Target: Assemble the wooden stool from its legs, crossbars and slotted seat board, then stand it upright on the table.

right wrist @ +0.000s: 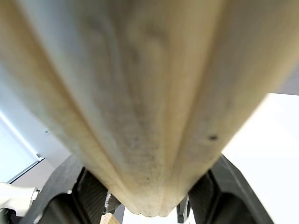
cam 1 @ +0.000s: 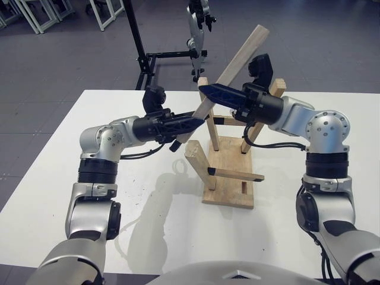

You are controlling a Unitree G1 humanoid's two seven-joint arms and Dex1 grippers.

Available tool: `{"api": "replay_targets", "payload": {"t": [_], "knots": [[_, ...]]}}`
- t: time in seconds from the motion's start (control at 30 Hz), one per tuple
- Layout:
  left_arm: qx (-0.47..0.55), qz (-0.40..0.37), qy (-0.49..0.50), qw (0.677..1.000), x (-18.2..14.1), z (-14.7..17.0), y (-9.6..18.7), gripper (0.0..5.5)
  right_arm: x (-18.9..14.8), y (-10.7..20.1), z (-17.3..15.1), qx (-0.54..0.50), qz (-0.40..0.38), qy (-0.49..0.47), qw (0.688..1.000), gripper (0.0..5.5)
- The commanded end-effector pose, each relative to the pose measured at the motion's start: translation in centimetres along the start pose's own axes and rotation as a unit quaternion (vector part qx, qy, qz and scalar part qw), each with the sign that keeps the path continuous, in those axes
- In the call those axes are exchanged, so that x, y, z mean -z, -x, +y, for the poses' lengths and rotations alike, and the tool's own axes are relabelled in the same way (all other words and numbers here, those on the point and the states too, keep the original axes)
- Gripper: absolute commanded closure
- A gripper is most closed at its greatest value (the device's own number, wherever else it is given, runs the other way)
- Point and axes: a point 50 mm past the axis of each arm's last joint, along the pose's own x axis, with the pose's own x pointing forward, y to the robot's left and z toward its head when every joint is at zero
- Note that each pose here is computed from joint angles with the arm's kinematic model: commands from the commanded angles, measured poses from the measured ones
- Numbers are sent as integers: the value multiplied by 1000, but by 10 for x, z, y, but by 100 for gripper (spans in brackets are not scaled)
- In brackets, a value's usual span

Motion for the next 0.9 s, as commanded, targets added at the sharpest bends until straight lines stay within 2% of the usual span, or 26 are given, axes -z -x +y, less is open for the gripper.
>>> {"api": "replay_targets", "payload": {"t": [0.03,0.3,0.37,0.43,0.5,0.57,0.7,0.9], "knots": [[-6,2,-20,1000,-7,-4,2,201,-5,-2,2,2,-2,11,1000,342],[-13,-37,-79,996,-39,-21,11,67,0,1,0,17,-5,15,1000,342],[-14,-49,-113,992,-50,-36,13,64,0,2,-1,22,-6,18,1000,342],[-19,-54,-169,984,-61,-64,14,64,-1,6,-3,40,-10,25,999,342],[-60,-19,-208,976,-51,-90,13,64,-5,15,-3,62,-19,35,997,342],[-112,17,-215,970,-32,-102,13,64,-9,30,-2,86,-24,46,995,342],[-208,65,-189,957,-1,-104,18,64,-18,61,5,134,-28,75,988,342],[-226,113,-109,961,49,-100,12,64,-20,87,14,167,-10,104,980,342]]}}
